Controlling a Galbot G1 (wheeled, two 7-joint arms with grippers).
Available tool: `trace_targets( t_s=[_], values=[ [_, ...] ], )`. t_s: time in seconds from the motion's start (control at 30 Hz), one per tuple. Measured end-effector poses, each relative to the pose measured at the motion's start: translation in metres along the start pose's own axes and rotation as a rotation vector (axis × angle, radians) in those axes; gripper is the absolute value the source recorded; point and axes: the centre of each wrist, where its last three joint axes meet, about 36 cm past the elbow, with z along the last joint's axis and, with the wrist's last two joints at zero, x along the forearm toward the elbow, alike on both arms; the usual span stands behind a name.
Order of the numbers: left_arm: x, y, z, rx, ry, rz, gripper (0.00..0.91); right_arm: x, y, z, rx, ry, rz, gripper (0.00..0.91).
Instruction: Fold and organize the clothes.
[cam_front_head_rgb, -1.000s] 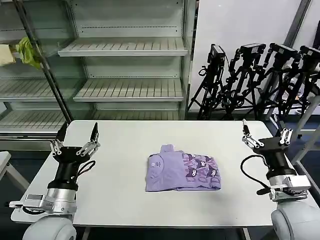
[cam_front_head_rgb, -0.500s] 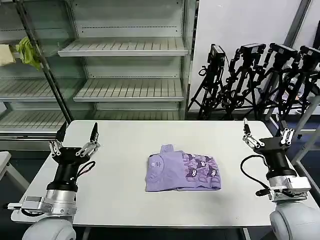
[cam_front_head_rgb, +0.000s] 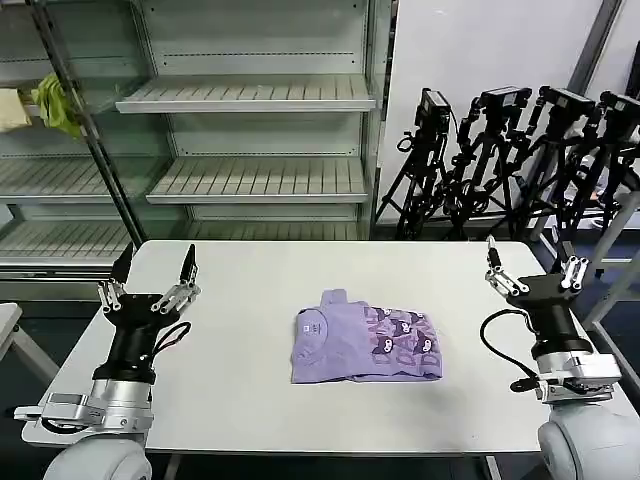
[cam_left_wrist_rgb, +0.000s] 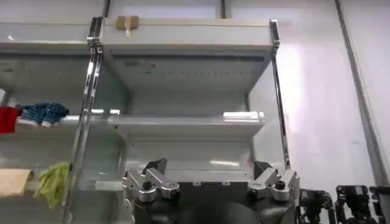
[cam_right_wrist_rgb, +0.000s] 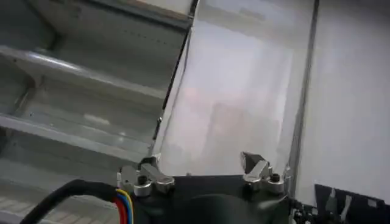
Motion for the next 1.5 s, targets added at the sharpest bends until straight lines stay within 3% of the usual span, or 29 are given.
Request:
trace_targets(
  t_s=[0.6,1.5],
  values=[
    [0.003,-0.003,0.000,0.015,0.004,0.001,0.907,0.001,0.001,0.001,-0.001,-0.007,0.005,0.907],
    [0.008,-0.004,-0.023,0.000,-0.044,0.005,0.907,-0.005,0.015,0.013,0.018,-0.010,-0.001,0.907]
  ],
)
